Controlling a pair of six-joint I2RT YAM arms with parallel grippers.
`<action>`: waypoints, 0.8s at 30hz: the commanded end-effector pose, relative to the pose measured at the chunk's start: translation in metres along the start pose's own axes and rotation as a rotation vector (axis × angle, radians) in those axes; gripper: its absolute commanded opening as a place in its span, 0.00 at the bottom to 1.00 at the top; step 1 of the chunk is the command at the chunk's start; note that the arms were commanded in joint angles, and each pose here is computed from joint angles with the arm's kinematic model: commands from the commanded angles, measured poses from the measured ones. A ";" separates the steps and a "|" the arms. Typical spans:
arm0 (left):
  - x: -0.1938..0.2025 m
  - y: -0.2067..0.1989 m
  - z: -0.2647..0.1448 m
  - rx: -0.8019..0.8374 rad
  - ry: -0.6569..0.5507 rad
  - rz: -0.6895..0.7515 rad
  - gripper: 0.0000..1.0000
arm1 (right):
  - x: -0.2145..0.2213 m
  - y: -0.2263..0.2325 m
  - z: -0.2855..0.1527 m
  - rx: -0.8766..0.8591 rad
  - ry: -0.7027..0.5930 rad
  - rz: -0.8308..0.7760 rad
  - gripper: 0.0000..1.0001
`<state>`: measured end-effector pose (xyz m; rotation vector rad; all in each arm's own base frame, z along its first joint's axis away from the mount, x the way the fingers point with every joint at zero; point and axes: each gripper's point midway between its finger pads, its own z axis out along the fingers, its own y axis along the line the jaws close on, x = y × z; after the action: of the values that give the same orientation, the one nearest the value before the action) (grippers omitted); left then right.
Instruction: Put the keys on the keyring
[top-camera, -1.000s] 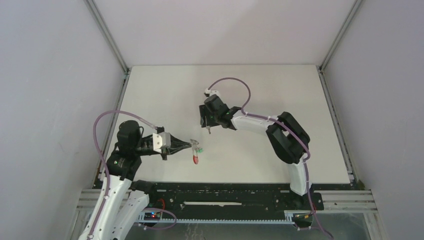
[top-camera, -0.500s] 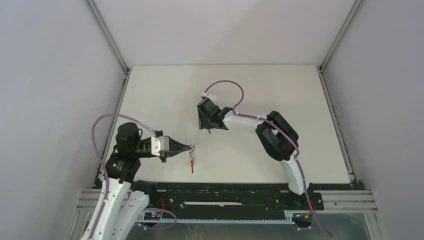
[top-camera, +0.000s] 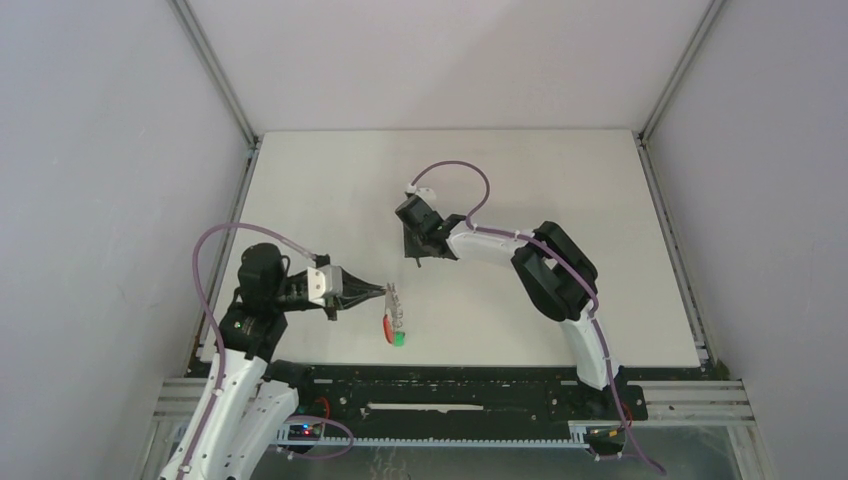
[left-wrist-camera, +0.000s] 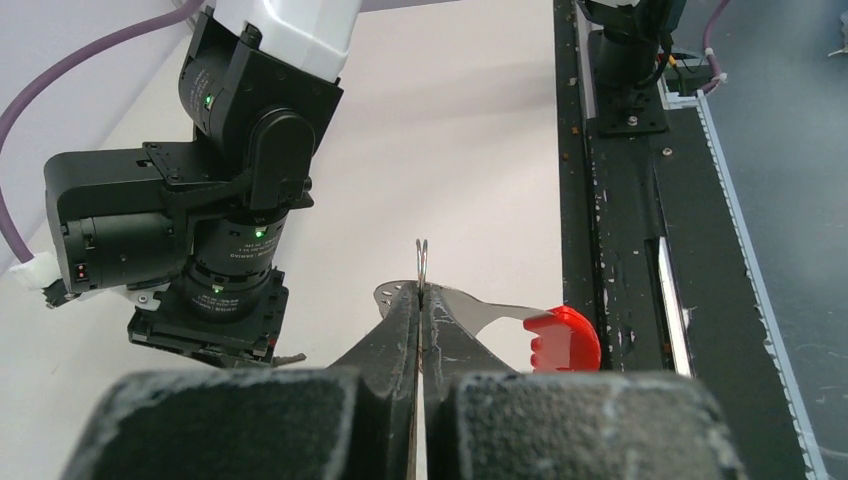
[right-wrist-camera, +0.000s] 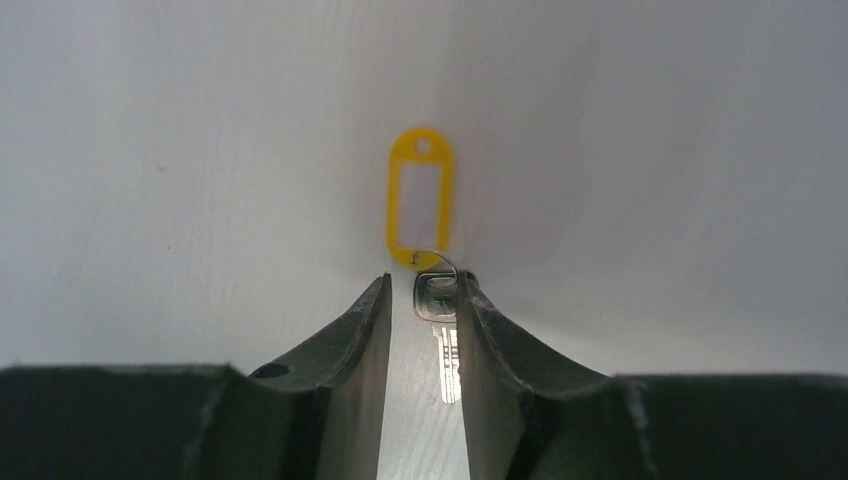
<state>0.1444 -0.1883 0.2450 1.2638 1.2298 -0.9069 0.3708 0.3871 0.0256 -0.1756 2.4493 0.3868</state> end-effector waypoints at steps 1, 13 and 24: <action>-0.013 0.006 0.000 -0.015 -0.027 0.033 0.00 | -0.009 -0.001 -0.001 -0.003 -0.029 0.025 0.36; -0.012 0.008 0.001 -0.010 -0.024 0.010 0.00 | -0.015 -0.007 0.003 -0.014 -0.035 0.033 0.11; -0.012 0.009 0.001 -0.008 -0.021 0.002 0.00 | -0.010 -0.029 -0.029 -0.026 -0.062 -0.047 0.00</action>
<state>0.1491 -0.1897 0.2443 1.2454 1.2545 -0.9313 0.3714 0.3649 0.0221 -0.1833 2.4258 0.4131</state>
